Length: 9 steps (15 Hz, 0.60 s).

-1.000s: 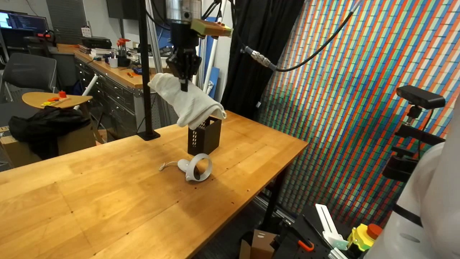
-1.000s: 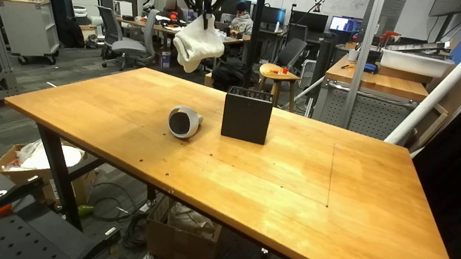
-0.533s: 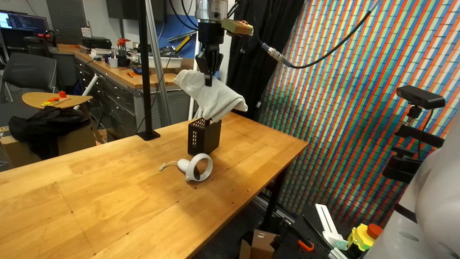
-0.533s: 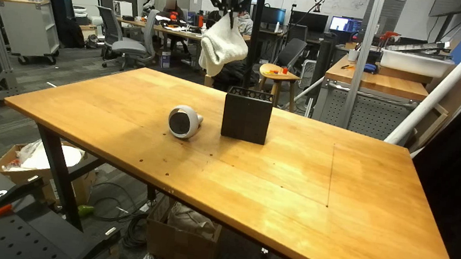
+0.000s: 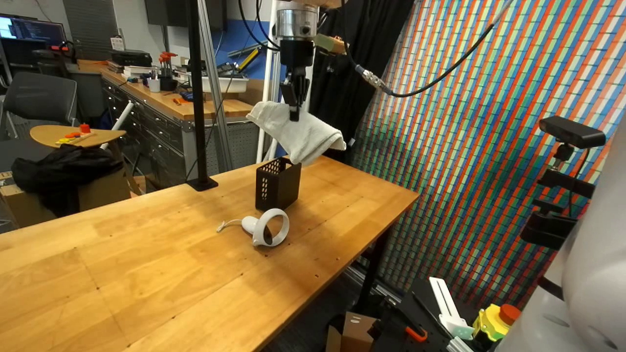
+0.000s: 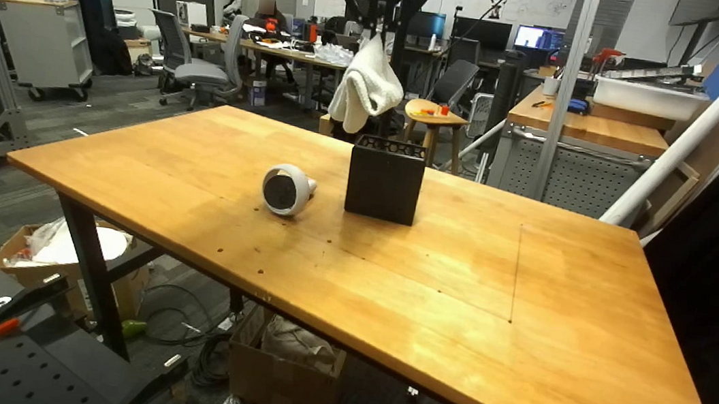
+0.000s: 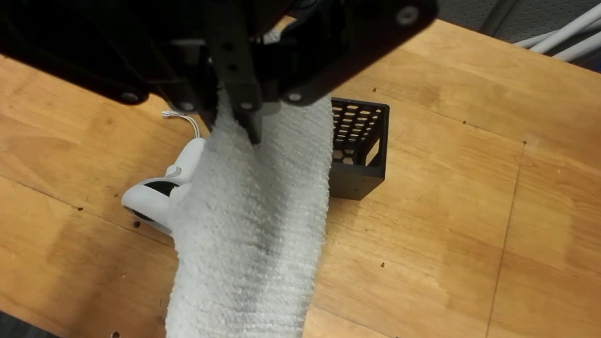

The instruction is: Pick up the towel and put it in the black object

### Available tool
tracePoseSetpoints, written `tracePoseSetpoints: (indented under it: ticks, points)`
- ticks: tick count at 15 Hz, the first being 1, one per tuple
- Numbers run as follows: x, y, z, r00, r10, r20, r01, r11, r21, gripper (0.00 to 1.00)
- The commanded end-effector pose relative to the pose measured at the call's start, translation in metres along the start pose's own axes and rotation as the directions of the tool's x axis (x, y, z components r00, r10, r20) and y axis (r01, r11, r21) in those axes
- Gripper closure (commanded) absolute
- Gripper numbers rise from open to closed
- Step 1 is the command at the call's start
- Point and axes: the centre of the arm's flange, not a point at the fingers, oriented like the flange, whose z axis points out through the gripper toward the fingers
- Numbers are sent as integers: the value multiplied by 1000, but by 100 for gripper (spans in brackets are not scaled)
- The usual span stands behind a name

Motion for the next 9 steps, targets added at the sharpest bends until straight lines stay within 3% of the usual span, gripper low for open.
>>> tracePoseSetpoints:
  ticks: [1,9]
  points:
    - [26,20,-2,998,-58,15,58,998,31,97]
    - [45,57,30,998,-67,0,67,995,70,97]
